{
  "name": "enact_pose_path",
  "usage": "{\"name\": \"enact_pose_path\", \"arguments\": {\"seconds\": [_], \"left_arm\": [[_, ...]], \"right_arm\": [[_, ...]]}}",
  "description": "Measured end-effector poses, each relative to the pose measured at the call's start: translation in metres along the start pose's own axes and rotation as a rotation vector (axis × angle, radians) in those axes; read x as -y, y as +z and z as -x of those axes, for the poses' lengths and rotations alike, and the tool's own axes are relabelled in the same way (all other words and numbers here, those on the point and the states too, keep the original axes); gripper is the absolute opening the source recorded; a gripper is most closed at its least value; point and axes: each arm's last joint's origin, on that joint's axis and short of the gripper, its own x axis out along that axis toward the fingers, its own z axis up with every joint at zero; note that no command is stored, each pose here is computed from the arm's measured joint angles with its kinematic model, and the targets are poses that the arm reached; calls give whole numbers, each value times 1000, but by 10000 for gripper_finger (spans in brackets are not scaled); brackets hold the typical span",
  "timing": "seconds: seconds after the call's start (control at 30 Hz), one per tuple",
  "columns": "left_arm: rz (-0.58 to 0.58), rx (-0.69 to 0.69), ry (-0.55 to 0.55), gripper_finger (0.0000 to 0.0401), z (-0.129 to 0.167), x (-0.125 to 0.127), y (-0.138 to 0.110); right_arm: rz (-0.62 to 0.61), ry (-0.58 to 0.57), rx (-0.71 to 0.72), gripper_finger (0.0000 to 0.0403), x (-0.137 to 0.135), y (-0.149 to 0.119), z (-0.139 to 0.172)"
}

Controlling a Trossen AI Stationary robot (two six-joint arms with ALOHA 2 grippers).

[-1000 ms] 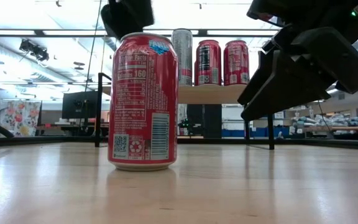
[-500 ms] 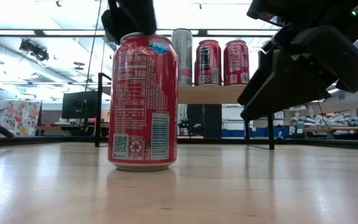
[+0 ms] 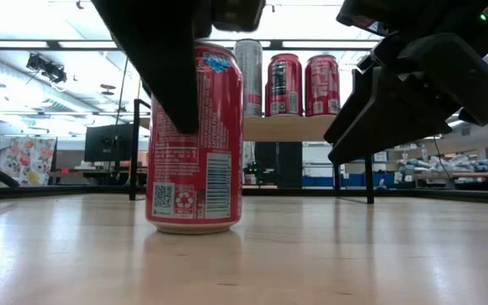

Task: Place canned beverage on shelf
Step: Put the orange soda can on the shelf

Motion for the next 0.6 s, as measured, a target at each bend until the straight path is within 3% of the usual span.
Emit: {"name": "enact_pose_path", "arguments": {"seconds": [0.1, 0.33, 0.5, 0.6], "left_arm": [[3, 1, -5, 381, -1, 0, 1], [-24, 15, -8, 300, 0, -1, 3], [-68, -51, 45, 299, 12, -13, -2], [-90, -10, 76, 299, 34, -23, 0]], "right_arm": [[2, 2, 2, 348, -1, 0, 1], [4, 1, 2, 348, -1, 0, 1], [4, 1, 1, 348, -1, -1, 1], [7, 4, 3, 348, -2, -1, 2]]}}
